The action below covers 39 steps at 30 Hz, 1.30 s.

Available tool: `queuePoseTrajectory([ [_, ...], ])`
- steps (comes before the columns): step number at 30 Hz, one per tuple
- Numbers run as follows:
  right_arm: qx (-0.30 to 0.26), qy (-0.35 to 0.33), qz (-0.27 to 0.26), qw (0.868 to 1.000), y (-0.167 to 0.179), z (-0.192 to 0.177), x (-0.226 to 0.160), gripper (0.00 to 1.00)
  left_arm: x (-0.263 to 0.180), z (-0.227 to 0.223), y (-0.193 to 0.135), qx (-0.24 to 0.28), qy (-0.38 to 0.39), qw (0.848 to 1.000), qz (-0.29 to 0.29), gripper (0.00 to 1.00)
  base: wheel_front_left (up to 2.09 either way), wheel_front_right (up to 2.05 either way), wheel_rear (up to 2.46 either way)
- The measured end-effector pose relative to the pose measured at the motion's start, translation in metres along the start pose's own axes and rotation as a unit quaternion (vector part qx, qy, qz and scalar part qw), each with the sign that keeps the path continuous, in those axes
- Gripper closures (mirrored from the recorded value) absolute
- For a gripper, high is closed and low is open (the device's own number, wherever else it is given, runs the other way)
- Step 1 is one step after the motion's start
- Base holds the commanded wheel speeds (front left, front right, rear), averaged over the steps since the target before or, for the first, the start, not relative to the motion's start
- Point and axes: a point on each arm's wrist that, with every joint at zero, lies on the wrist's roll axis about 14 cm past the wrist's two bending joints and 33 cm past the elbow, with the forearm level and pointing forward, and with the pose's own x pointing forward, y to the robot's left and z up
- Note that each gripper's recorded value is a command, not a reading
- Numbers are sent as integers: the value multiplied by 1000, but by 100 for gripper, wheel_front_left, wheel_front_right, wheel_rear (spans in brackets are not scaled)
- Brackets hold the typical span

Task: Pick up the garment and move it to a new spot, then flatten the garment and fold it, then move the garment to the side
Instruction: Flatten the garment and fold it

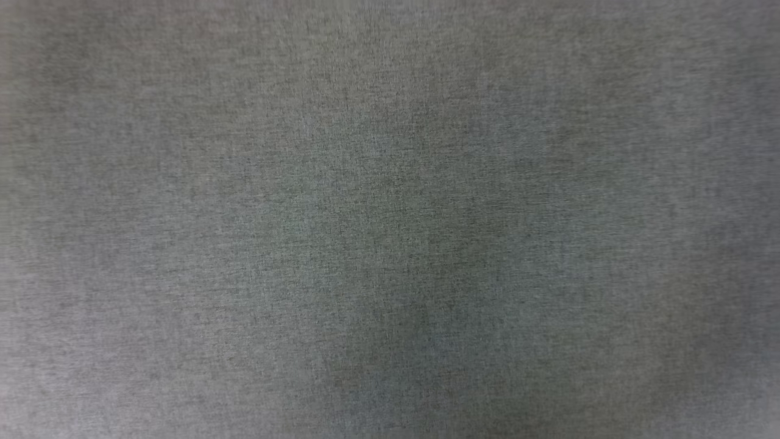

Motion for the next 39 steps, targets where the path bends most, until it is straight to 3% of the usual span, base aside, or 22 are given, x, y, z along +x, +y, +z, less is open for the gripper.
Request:
queuePoseTrajectory([
  [6, 9, 74, 0, 997, -2, -76, -1, 100, -19, -74, 3, -37, 66, 997, 7, 100, 0, 0, 0],
  [13, 7, 144, 2, 990, 1, -123, -42, 100, -64, -107, 0, -75, 110, 991, 13, 100, 0, 0, 0],
  [22, 10, 202, 10, 979, 9, -141, -131, 100, -164, -118, 6, -111, 177, 977, 43, 100, 0, 0, 0],
  [39, 37, 258, 14, 965, 21, -138, -314, 100, -367, -60, 6, -126, 235, 958, 105, 100, 0, 0, 0],
])
